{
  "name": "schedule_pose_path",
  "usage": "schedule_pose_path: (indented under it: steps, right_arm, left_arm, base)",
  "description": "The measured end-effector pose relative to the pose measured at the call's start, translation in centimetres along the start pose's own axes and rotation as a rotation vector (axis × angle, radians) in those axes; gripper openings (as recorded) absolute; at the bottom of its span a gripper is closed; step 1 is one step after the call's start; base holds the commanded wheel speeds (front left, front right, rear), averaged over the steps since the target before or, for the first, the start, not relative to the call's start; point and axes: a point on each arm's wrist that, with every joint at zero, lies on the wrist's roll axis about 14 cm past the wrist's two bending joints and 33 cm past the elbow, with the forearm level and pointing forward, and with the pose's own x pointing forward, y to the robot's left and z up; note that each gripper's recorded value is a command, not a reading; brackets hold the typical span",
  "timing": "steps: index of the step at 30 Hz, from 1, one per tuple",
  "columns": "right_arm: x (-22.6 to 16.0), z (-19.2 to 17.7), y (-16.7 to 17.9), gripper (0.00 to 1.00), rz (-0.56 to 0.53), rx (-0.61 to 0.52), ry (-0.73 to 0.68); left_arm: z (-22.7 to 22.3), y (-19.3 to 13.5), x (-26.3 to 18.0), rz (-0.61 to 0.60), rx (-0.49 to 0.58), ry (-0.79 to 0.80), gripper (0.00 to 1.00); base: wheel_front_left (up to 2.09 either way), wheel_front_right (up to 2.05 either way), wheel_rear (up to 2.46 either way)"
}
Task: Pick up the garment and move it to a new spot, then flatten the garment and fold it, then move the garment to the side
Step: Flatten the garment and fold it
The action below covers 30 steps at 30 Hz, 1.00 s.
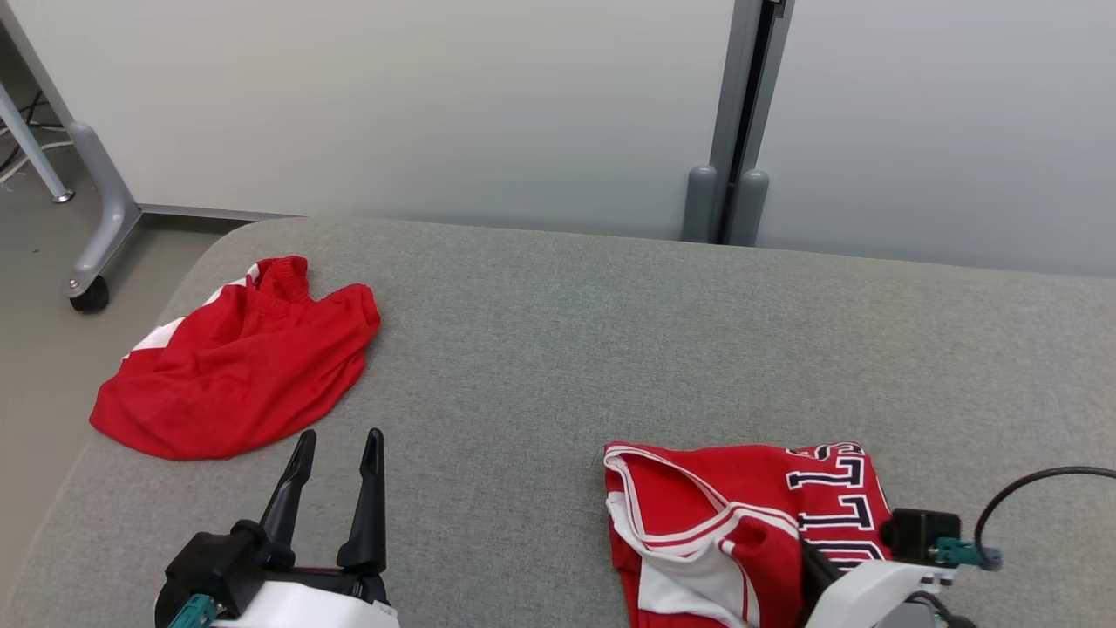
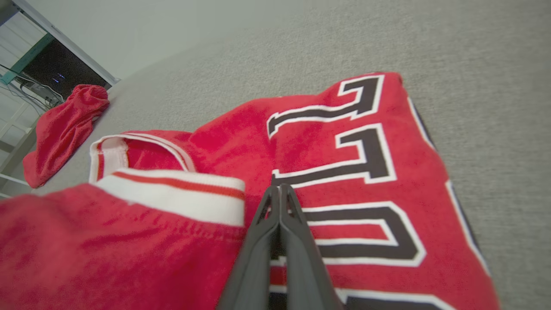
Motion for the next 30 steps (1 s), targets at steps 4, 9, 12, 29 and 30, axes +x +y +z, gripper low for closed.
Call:
schedule_pose_path:
  steps: [4,9,12,29,30]
  right_arm:
    - [0.4,-2.3,4.1,0.00,0.117,0.022,0.068]
    - [-0.5,-5.9,9.5,0.00,0.281,0.008,0.189]
    - [-1.4,-6.9,11.9,0.00,0.359,0.027,0.226]
    - [-2.7,10.8,6.1,1.00,0.326,-0.136,-0.355]
    - [-3.1,12.1,5.3,1.00,0.304,-0.156,-0.398]
  left_arm:
    - [0.1,0.5,-0.3,0.016,0.004,-0.002,1.00]
    - [0.1,0.6,-0.5,0.022,0.002,-0.003,1.00]
    - [0.0,0.6,-0.5,0.025,0.002,-0.001,1.00]
    - [-0.3,-1.2,0.5,-0.037,0.019,0.005,1.00]
    - [-0.3,-1.3,0.6,-0.041,0.020,0.005,1.00]
  base:
    - [0.00,0.00,0.00]
    - [0.00,0.00,0.00]
    - [0.00,0.00,0.00]
    - [0.00,0.00,0.00]
    - [0.00,0.00,0.00]
